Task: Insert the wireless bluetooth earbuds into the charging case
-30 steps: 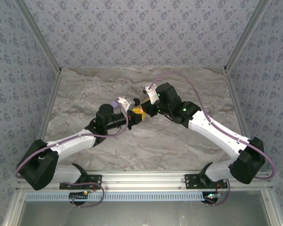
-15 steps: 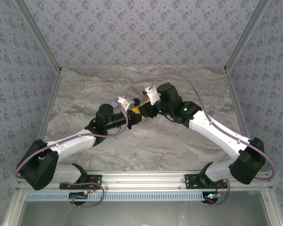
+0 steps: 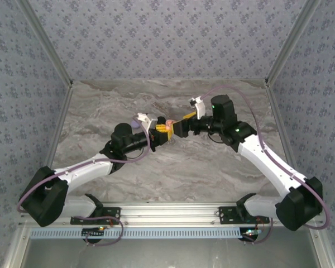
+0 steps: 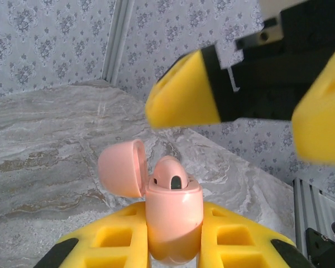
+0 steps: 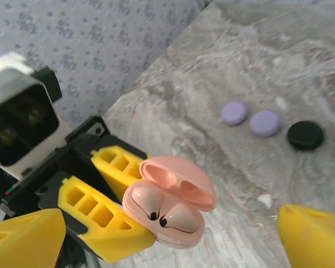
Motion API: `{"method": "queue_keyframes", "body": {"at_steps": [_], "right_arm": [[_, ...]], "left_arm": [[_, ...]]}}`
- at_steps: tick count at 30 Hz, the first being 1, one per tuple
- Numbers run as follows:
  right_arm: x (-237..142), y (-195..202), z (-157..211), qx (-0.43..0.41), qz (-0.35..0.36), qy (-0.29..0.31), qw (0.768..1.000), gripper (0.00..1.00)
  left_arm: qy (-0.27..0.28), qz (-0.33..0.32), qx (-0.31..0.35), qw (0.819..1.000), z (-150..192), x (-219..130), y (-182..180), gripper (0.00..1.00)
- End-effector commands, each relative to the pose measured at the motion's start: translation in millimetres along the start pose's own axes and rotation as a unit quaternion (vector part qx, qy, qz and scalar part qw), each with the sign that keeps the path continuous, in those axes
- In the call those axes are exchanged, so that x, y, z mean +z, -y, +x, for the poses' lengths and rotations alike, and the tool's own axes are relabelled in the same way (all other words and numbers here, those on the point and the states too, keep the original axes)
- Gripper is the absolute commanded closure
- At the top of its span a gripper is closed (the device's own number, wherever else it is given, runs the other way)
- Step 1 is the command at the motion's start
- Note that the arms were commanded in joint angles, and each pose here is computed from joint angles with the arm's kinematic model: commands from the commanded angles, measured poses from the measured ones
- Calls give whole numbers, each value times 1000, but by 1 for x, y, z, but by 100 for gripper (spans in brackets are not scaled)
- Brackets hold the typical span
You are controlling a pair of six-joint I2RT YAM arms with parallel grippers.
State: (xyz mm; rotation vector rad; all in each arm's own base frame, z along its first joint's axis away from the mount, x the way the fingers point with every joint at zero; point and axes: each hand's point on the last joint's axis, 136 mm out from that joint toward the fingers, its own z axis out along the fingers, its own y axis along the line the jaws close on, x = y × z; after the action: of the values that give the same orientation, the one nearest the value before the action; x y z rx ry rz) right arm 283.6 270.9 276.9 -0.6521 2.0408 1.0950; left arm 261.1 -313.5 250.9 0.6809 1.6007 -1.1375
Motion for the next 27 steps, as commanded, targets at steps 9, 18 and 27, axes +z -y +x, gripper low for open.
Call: {"method": "queue_keyframes", "body": {"at_steps": [9,18,27], "right_arm": [[15,-36,-4,3,-111,-12,994,0],[-4,-54,-10,-28,-128,9,991,0],[-8,-39,1,-33,-70,0,997,0]], "left_arm": [[34,24,19,999,-28,-3,14,100],[23,10,18,1000,-24,-2,9,100],[23,1,19,1000,-26,-3,7,100]]}}
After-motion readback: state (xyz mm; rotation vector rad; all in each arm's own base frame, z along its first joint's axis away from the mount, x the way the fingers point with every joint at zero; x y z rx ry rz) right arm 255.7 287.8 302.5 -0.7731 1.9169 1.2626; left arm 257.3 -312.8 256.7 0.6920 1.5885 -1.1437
